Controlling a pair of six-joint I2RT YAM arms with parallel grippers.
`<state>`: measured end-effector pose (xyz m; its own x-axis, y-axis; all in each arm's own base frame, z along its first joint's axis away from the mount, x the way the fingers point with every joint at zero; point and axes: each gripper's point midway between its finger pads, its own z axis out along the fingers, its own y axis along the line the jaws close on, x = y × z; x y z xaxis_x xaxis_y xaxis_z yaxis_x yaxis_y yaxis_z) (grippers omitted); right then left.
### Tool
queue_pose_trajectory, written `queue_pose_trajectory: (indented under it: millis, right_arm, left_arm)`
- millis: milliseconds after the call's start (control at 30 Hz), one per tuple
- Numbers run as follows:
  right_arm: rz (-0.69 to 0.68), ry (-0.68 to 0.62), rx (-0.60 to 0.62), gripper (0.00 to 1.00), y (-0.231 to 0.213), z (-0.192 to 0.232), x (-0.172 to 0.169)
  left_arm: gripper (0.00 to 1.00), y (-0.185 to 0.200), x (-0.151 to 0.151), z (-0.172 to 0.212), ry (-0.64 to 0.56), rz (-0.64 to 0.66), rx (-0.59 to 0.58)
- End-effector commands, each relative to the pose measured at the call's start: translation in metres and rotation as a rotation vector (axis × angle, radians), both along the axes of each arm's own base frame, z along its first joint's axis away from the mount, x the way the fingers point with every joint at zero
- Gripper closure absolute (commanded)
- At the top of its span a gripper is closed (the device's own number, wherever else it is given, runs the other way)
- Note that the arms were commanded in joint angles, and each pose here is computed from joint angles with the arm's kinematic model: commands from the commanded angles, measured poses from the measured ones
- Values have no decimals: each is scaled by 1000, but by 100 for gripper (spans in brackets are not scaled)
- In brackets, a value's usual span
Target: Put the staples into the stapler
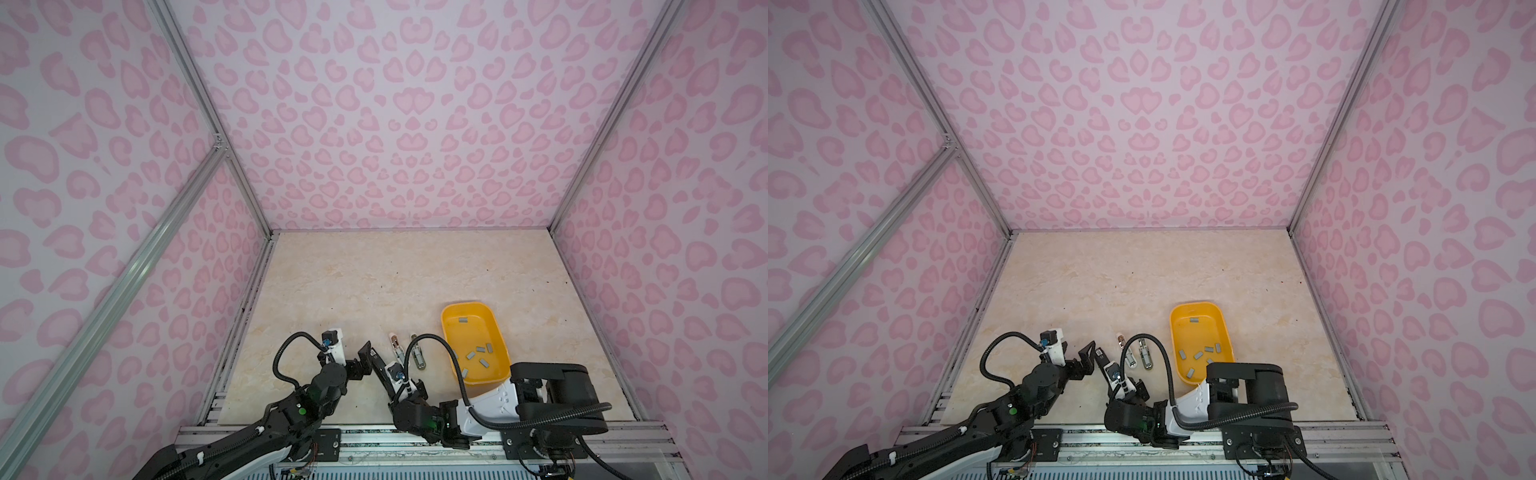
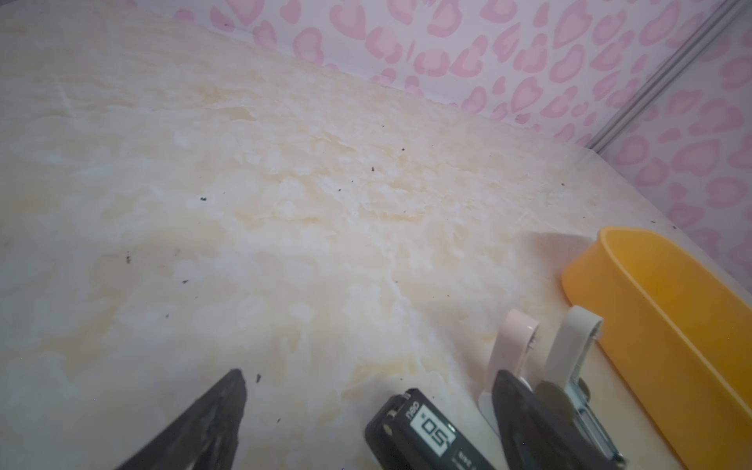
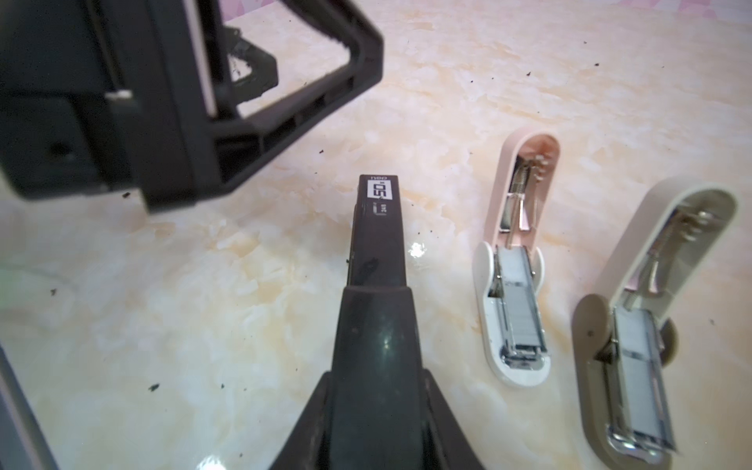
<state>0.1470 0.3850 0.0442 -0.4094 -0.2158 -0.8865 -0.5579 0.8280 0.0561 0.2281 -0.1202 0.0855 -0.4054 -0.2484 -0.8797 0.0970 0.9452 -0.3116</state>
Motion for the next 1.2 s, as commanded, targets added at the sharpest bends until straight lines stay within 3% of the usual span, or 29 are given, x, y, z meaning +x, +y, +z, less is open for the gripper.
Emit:
queue_pose_trajectory:
  millis: [0,100,167,333,500,667,900,1167]
  right_arm:
    - [-39,19,-18,71,-1,-8,7]
    - [-93,3,-12,71,4,-5,17]
    - [-109,4,-22,71,12,-4,23]
    - [-111,27,-39,71,29,-5,30]
    - [-109,41,-46,66,29,-8,34]
    - [-86,9,-29,50,34,9,31]
    - [-62,-90,-21,42,11,46,5]
    - [-169,-135,12,43,-56,47,-7]
  left_arm:
    - [4,31,4,7,25,201,19]
    - [1,38,10,37,1,280,6]
    - [4,37,15,61,-26,299,-8]
    - [4,30,31,125,-68,294,45]
    - [4,23,50,158,-64,291,66]
    - [4,-8,73,154,-15,201,-31]
    - [2,-67,110,114,137,94,-17]
    - [5,-51,98,108,125,122,-63]
